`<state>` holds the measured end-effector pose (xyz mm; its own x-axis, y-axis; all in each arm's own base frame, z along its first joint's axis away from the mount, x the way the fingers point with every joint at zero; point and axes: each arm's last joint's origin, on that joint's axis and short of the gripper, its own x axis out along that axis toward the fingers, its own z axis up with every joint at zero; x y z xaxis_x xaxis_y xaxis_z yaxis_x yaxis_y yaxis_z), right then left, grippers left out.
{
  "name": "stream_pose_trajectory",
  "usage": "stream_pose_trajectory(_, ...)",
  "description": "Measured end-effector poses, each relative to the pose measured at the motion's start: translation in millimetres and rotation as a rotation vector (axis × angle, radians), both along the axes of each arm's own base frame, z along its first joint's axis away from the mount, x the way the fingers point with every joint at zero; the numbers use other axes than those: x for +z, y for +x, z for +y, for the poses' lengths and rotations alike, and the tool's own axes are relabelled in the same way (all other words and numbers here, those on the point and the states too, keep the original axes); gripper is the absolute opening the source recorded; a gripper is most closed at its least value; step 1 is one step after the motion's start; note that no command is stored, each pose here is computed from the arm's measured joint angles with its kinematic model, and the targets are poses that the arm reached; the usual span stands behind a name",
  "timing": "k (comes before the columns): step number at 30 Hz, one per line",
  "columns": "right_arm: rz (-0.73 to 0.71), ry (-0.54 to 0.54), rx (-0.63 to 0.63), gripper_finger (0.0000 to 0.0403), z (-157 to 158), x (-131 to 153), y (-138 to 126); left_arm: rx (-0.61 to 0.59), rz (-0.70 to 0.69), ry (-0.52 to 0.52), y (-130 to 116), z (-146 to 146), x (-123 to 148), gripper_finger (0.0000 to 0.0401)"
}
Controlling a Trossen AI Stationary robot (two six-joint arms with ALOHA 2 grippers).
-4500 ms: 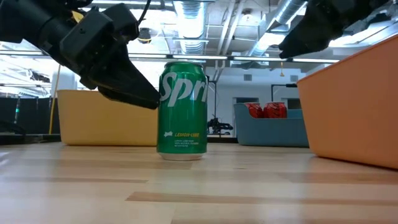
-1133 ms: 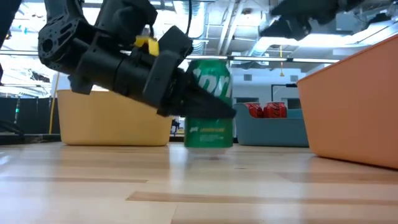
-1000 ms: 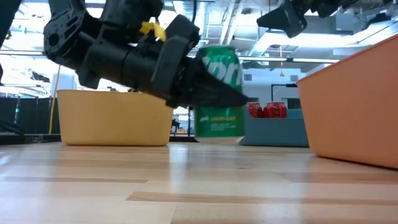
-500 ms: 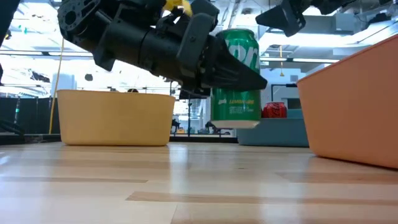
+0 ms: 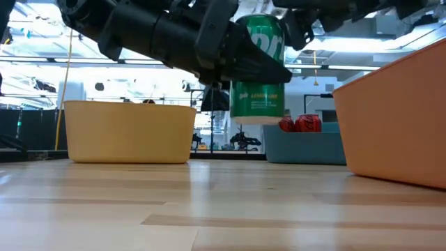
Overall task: Sort soda cans
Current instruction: Put the green soda can into the orange bin
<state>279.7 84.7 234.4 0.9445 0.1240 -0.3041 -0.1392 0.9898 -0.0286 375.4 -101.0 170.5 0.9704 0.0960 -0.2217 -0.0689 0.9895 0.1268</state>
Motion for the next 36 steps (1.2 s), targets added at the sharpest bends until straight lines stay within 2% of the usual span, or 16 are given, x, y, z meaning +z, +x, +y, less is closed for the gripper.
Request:
stream_pose_trajectory(6, 0.055, 0.039, 0.055, 0.0400, 6, -10, 14, -0.009, -0.003, 0.028, -1, -5, 0, 0.0287)
stream_pose_trajectory(15, 0.118, 0.028, 0.030, 0.0399, 4, -19, 34, -0.008, 0.031, 0.033, 0, -9, 1, 0.0287)
stream_pose_trajectory(18, 0.123, 0.043, 0.022, 0.0380, 1, -16, 34, 0.003, 0.021, 0.037, 0, -10, 2, 0.0287)
stream_pose_trajectory(24, 0.129, 0.045, 0.012, 0.0294, 0, -14, 32, 0.019, 0.019, 0.026, 0, -10, 3, 0.0287)
stream_pose_trajectory(36, 0.149, 0.032, 0.015, 0.0293, -1, -13, 30, 0.011, 0.021, 0.021, 0, -12, 3, 0.0287)
